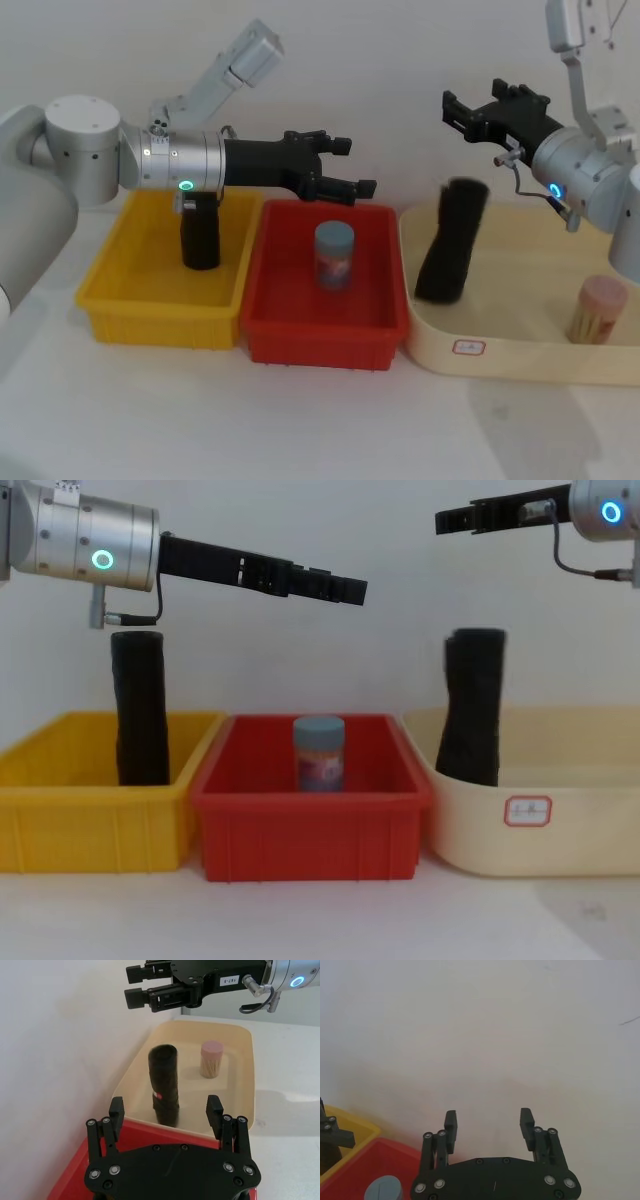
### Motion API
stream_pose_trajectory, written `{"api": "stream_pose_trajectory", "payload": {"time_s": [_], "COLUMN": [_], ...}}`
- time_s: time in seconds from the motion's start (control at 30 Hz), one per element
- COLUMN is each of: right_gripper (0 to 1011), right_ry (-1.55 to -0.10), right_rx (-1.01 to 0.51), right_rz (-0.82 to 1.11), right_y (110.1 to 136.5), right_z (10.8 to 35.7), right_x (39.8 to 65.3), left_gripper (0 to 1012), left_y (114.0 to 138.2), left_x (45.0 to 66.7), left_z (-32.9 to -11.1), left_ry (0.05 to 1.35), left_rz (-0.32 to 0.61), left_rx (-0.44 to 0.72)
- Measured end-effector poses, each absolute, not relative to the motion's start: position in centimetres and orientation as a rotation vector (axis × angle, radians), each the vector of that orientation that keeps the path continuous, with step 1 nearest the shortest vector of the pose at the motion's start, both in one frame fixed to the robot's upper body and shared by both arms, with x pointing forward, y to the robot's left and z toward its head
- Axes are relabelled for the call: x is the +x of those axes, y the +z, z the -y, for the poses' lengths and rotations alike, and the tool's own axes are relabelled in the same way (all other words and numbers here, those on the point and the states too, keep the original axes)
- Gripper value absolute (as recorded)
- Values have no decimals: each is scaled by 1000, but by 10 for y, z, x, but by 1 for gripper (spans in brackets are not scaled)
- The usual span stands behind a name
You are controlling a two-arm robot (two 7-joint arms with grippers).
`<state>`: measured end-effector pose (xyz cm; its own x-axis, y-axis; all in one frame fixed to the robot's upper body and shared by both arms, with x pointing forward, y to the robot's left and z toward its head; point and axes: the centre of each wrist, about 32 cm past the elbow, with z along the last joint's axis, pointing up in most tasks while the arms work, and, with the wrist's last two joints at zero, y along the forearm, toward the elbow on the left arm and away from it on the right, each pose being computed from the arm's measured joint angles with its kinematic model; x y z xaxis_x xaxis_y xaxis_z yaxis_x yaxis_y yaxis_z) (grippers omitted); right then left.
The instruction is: Pick up the garbage bag with the one hand and transfer it to the other hand.
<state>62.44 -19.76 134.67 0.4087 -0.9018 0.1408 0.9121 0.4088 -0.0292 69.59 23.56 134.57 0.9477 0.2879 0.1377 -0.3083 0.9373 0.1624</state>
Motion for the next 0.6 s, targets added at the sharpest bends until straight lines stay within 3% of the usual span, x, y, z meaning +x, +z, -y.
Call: {"api": "stream_pose_trajectory", "payload": {"time_s": [0.33, 0.6], "right_gripper": [997, 1004], "right_ry": [-1141, -1139], "right_rx": [-95, -90], "right_rz": [95, 90], "right_y": [1345, 1345], "right_z": [200, 201], "right_x": [626, 627], "left_gripper": [1001, 1001], "left_y": [1346, 1346], "left_x": [696, 696], "left_z": [-236, -236], "left_ry": [305, 305], "left_rz": [113, 113], "left_rx": [183, 184]}}
